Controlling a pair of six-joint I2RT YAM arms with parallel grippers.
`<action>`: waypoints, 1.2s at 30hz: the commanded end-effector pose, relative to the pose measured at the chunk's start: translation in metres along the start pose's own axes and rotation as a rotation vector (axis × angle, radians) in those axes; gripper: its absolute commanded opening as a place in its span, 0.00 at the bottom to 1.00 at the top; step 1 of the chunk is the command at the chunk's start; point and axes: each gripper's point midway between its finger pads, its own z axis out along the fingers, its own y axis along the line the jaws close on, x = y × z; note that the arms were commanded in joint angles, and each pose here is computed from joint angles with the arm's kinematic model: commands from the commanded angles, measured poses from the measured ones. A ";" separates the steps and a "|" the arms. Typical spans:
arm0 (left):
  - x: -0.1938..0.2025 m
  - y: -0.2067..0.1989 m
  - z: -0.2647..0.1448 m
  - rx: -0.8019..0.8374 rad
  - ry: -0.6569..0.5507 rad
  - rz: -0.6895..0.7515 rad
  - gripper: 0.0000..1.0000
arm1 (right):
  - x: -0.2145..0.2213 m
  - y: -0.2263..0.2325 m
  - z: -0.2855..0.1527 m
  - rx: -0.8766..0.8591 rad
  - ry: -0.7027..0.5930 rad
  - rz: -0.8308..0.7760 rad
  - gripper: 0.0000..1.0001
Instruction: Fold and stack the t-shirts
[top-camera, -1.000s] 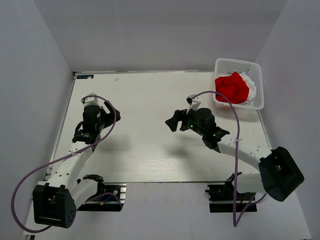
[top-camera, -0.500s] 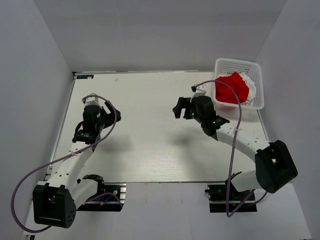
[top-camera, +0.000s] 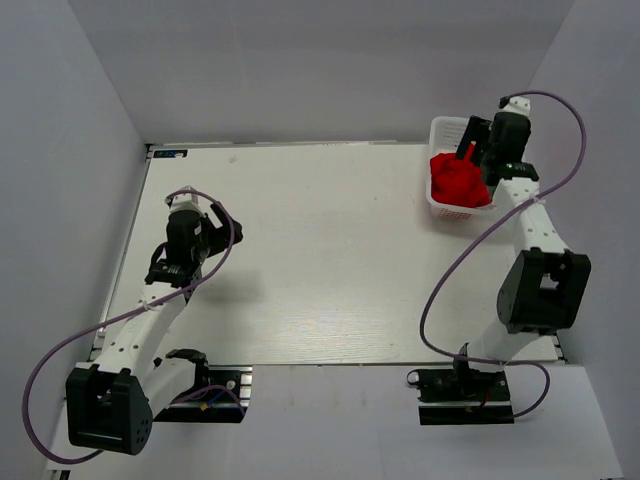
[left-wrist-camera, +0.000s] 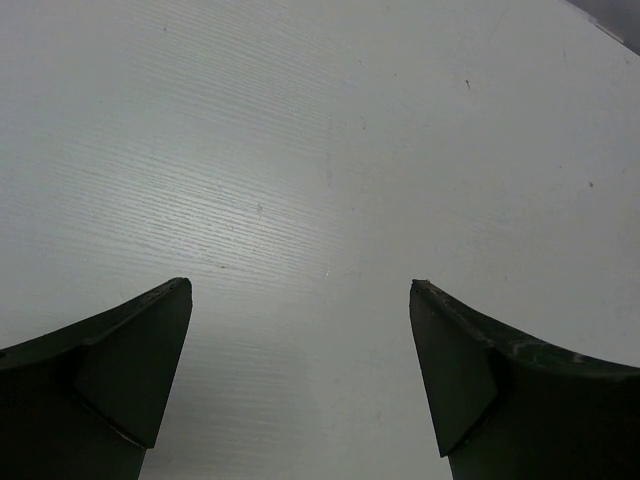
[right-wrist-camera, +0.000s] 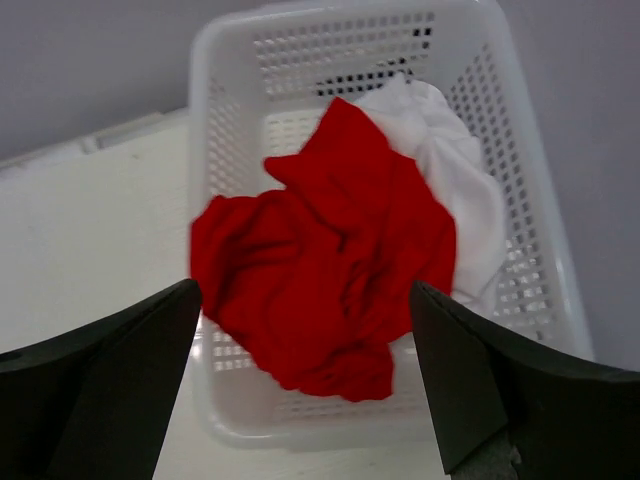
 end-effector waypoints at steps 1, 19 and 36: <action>-0.009 -0.003 -0.001 0.009 -0.024 0.006 1.00 | -0.012 -0.024 0.034 -0.015 0.049 -0.153 0.90; -0.010 0.012 0.007 -0.084 -0.019 0.020 1.00 | 0.148 -0.090 0.178 -0.028 0.519 -0.227 0.90; -0.016 0.010 -0.001 -0.071 -0.047 0.017 1.00 | -0.105 -0.039 0.060 -0.147 -0.047 -0.056 0.00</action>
